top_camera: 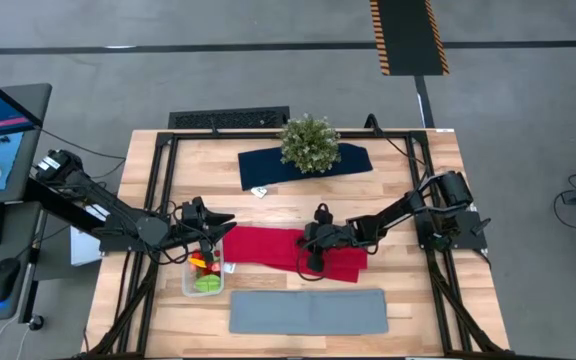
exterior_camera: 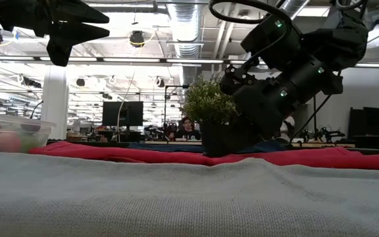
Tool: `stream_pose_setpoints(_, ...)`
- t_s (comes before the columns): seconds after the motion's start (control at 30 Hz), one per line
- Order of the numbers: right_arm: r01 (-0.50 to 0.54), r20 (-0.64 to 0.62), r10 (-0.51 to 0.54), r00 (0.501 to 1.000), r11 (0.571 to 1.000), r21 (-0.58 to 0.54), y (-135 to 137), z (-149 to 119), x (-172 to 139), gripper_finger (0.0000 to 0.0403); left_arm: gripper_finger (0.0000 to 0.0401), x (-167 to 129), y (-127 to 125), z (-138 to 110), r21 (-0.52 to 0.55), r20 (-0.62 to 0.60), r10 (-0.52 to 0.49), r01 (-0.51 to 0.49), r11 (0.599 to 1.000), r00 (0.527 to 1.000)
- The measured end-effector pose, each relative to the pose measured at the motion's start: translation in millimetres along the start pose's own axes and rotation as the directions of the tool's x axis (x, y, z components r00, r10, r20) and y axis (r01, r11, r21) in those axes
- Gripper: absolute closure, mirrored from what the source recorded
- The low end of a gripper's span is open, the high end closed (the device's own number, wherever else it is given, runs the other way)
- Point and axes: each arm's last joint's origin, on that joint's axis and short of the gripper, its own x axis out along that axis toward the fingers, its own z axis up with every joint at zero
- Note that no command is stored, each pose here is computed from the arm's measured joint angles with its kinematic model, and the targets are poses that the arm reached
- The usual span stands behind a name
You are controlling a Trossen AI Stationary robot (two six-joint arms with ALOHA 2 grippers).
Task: Pick and placing Produce into tupperware
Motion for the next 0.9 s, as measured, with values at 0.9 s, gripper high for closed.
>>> stream_pose_setpoints(0.9, -0.028, 0.022, 0.027, 0.999, 1.0, 0.012, 1.0, 2.5, 0.1, 0.0232, 0.0291, 0.0, 0.0, 0.0, 0.0, 0.0, 0.001, -0.001, 1.0, 1.0)
